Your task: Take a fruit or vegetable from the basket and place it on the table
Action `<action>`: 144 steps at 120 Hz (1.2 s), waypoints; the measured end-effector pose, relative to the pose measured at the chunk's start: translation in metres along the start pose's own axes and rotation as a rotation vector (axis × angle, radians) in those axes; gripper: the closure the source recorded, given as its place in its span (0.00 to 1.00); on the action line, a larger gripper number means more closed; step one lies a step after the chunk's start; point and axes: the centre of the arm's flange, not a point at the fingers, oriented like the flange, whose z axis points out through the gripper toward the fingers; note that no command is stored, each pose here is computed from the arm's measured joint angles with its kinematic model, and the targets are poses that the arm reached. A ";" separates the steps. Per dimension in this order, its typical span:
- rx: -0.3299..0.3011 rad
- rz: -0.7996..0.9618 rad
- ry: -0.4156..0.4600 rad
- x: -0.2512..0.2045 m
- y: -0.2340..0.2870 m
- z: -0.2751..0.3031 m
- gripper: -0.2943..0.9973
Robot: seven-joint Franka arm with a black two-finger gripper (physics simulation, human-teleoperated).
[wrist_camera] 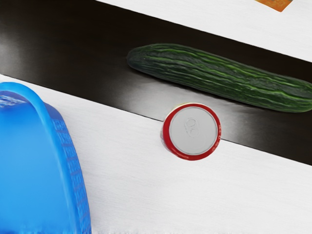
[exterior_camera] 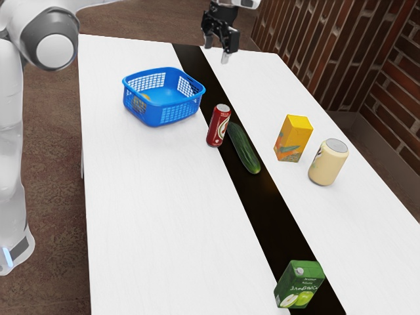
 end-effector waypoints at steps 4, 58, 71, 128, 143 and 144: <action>0.002 -0.007 -0.002 -0.001 -0.004 -0.001 0.23; -0.011 -0.124 -0.153 -0.045 -0.076 0.054 0.23; -0.012 -0.213 -0.174 -0.055 -0.122 0.080 0.23; 0.046 -0.217 -0.145 -0.046 -0.129 0.119 0.23; 0.068 -0.217 -0.142 -0.046 -0.133 0.134 0.23; 0.069 -0.218 -0.141 -0.046 -0.133 0.135 0.23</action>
